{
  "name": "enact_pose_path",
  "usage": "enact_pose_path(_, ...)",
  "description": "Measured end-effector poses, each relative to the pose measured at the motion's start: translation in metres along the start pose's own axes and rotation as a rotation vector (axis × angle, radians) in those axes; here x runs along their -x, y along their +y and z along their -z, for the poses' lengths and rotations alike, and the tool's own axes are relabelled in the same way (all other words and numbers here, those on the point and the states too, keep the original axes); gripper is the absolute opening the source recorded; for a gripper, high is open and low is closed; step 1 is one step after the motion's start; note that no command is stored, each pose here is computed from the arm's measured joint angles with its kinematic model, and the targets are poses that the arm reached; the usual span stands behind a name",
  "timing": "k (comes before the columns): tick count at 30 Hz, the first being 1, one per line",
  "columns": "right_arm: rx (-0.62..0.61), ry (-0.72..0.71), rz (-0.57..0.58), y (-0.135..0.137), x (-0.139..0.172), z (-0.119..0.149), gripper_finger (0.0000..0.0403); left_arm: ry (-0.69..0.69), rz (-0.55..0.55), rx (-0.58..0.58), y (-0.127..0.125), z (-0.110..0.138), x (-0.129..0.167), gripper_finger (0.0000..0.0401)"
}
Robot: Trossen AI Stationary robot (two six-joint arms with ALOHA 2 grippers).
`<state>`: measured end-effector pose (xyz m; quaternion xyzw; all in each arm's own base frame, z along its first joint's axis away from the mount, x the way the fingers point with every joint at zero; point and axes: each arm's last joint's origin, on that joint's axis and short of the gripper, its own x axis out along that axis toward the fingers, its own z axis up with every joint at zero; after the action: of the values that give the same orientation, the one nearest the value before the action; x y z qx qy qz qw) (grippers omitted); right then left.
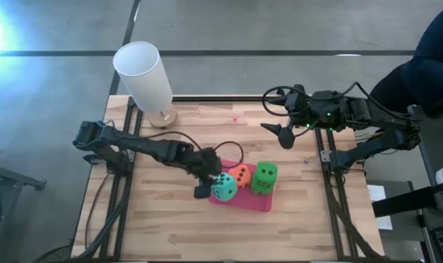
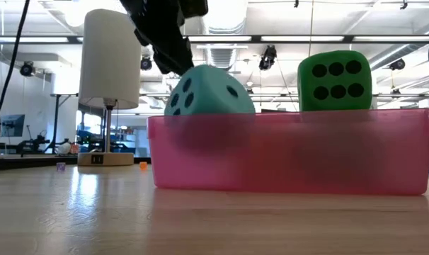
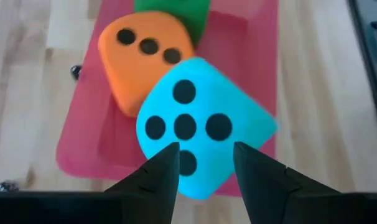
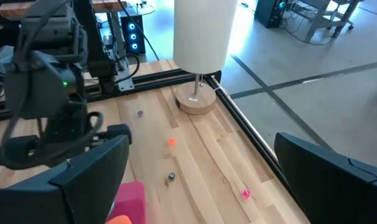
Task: Pick & Place Dice
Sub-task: Put the large blue dice into the pink bin, then put the small blue dice into the pink bin
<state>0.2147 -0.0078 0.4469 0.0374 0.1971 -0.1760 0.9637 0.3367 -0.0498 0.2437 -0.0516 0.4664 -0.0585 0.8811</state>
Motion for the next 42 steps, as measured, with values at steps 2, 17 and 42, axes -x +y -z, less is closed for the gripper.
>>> enact_pose_path(2,0.000,0.000,0.000,0.000,0.000,0.000,0.0400,-0.015,0.012,-0.014,-0.006,-0.001,0.000,0.0154)
enact_pose_path(17,0.000,0.000,0.000,0.000,0.000,0.000,0.0400,-0.046,0.044,-0.021,-0.019,0.006,-0.009,0.0154)
enact_pose_path(42,-0.001,0.000,0.000,0.000,0.000,0.000,0.0400,-0.181,-0.025,0.089,-0.002,-0.007,0.068,0.0133)
